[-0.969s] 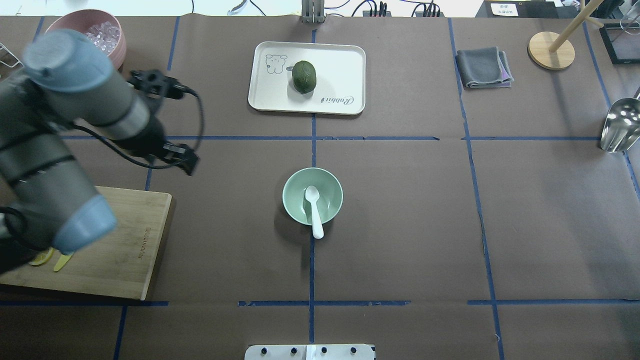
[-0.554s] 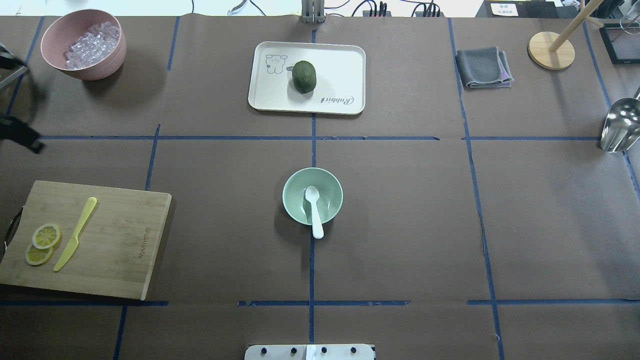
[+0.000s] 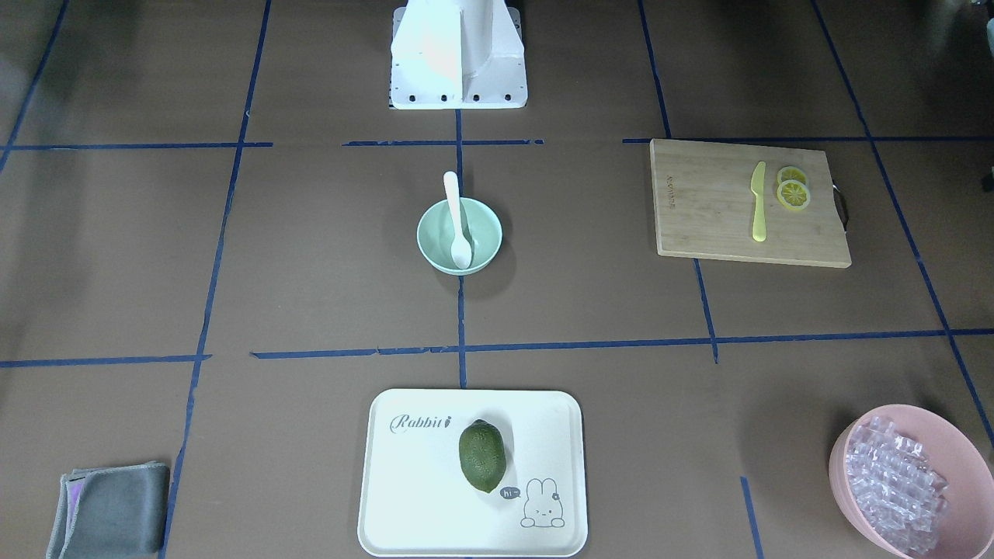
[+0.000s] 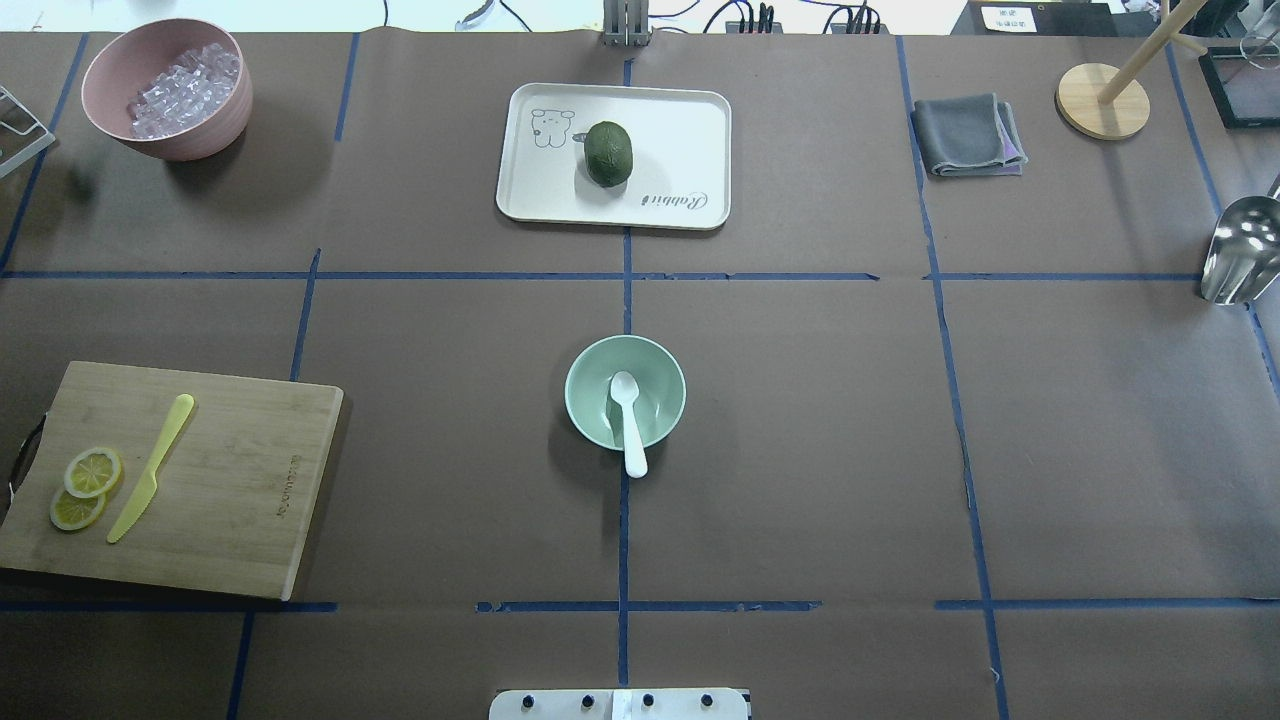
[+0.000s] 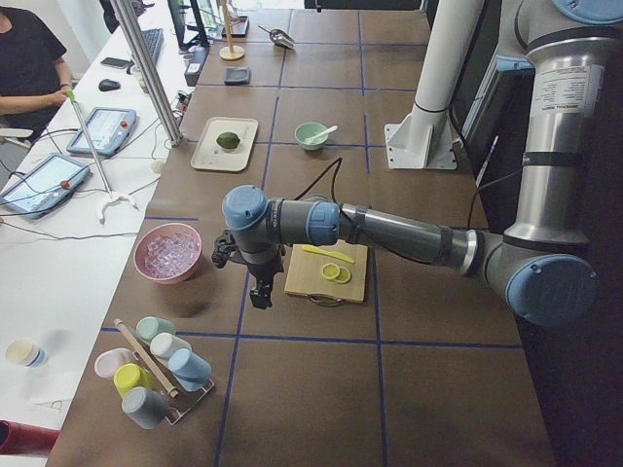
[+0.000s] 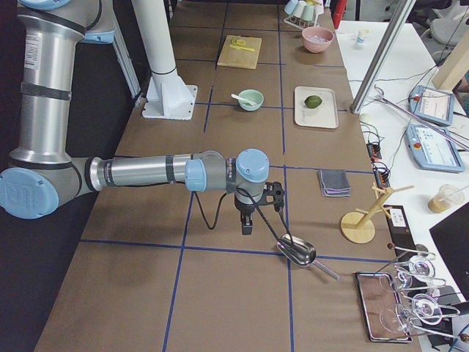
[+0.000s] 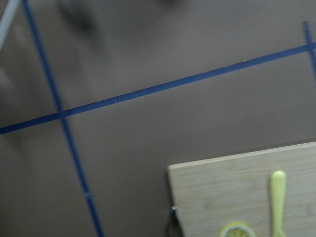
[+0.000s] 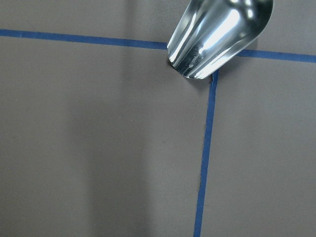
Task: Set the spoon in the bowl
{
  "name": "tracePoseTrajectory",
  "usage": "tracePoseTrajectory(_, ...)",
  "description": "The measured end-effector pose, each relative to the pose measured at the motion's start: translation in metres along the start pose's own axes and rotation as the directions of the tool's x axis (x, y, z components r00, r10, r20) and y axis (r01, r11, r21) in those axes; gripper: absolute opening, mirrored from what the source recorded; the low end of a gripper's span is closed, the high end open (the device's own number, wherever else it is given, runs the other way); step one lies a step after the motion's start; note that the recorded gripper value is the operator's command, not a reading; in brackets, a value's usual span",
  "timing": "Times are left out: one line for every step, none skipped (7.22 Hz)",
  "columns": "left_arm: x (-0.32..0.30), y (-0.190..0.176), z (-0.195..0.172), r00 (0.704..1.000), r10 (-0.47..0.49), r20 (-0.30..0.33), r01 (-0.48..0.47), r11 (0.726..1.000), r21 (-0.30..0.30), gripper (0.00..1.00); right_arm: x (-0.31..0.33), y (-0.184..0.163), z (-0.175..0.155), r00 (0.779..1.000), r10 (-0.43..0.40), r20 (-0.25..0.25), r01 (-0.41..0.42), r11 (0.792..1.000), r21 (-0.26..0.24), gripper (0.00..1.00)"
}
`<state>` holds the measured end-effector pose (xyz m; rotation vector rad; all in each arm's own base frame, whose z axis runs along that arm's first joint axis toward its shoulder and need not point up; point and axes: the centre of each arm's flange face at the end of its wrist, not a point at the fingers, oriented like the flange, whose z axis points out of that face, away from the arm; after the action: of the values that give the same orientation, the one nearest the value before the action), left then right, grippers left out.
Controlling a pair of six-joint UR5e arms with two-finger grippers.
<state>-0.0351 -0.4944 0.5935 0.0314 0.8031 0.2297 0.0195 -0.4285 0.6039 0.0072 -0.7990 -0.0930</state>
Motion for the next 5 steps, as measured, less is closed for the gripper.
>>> tracePoseTrajectory(-0.027, 0.012, 0.003, 1.0, 0.002, -0.005, -0.002, 1.0, -0.008, 1.0, 0.001, 0.0, 0.0, 1.0, 0.001, 0.001, -0.001, 1.0, -0.002, 1.0)
tracePoseTrajectory(-0.044, 0.02, 0.004, 1.0, 0.004, -0.008, -0.004, 1.0, -0.009, 1.0, 0.002, 0.001, 0.001, 1.0, 0.001, 0.0, -0.001, 1.0, -0.002, 1.0)
tracePoseTrajectory(-0.053, 0.028, 0.003, 1.0, 0.001, -0.01, -0.001, 1.0, -0.008, 1.0, 0.002, 0.003, 0.002, 1.0, 0.001, 0.0, -0.001, 1.0, -0.002, 1.0)
tracePoseTrajectory(-0.059, 0.038, 0.005, 1.0, -0.009, -0.012, 0.009, 1.0, -0.006, 1.0, 0.003, 0.004, 0.003, 1.0, 0.002, 0.001, -0.002, 1.0, -0.003, 1.0)
tracePoseTrajectory(-0.064, 0.047, 0.007, 1.0, -0.019, -0.005, 0.019, 1.0, -0.01, 1.0, 0.003, 0.004, 0.003, 1.0, 0.003, 0.002, -0.003, 1.0, -0.004, 1.0)
